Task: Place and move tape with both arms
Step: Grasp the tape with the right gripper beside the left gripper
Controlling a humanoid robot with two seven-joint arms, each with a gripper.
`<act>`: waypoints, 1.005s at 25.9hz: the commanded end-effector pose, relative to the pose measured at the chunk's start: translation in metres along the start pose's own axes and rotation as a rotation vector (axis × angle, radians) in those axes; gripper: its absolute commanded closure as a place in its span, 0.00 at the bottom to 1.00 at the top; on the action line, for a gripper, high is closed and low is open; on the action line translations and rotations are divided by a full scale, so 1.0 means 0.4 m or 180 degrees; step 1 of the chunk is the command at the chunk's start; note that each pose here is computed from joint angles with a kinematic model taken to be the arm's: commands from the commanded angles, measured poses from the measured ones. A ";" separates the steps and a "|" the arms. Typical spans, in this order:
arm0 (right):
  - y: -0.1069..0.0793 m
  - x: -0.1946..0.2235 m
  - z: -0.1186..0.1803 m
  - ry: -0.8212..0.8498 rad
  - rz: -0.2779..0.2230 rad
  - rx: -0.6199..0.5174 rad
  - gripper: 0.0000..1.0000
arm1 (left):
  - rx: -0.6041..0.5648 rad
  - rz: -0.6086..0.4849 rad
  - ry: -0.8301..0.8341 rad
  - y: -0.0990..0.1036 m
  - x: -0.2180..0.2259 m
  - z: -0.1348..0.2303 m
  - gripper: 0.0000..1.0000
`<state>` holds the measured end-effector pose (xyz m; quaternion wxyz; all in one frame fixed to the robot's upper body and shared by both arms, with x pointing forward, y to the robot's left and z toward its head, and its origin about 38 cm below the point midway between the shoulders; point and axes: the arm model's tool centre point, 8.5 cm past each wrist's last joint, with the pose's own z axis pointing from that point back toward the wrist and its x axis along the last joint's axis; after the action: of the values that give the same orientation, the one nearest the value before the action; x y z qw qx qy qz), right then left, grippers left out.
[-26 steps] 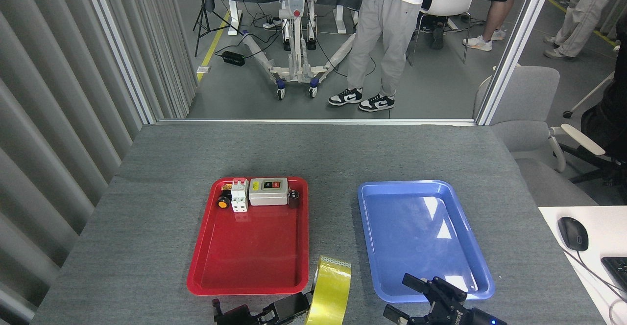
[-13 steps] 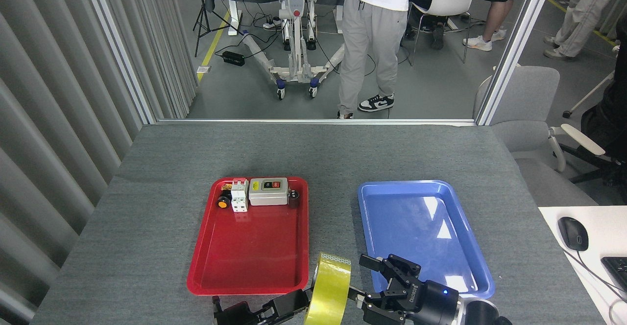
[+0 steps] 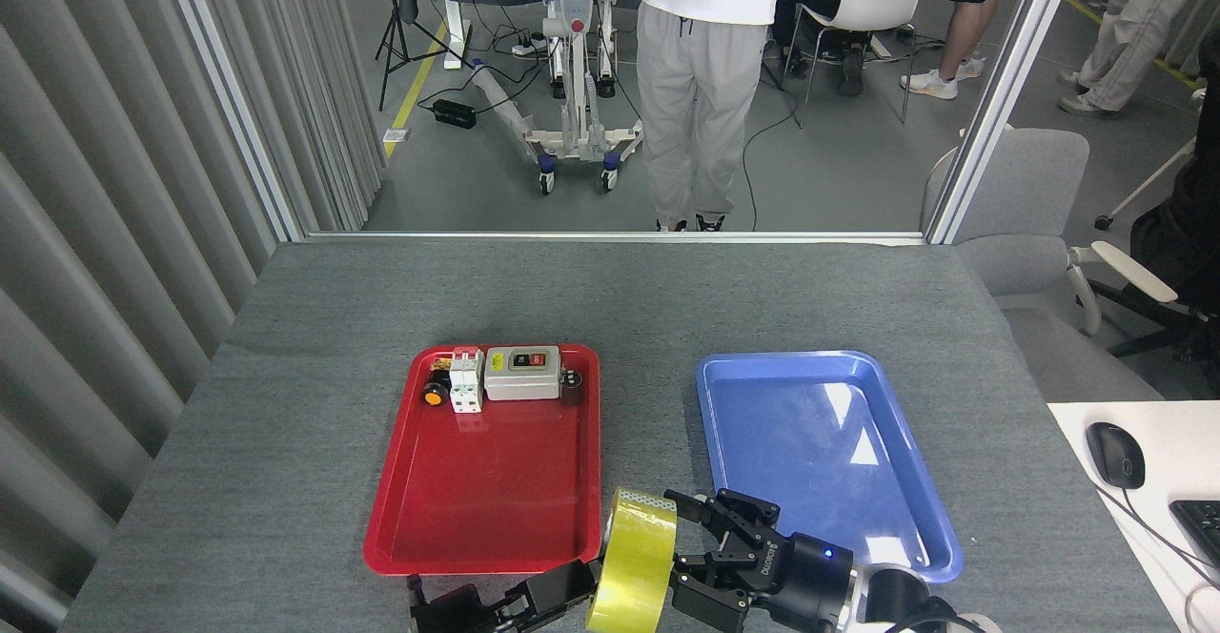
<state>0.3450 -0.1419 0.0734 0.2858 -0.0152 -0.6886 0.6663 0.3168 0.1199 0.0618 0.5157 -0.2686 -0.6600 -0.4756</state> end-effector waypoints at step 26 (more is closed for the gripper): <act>-0.013 -0.004 -0.042 -0.0057 0.0045 0.0018 0.64 | 0.0046 -0.0088 -0.0065 0.006 0.005 0.015 1.00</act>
<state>0.3546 -0.1272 0.0764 0.2732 -0.0119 -0.6883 0.6719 0.3171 0.1255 0.0623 0.5205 -0.2658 -0.6635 -0.4672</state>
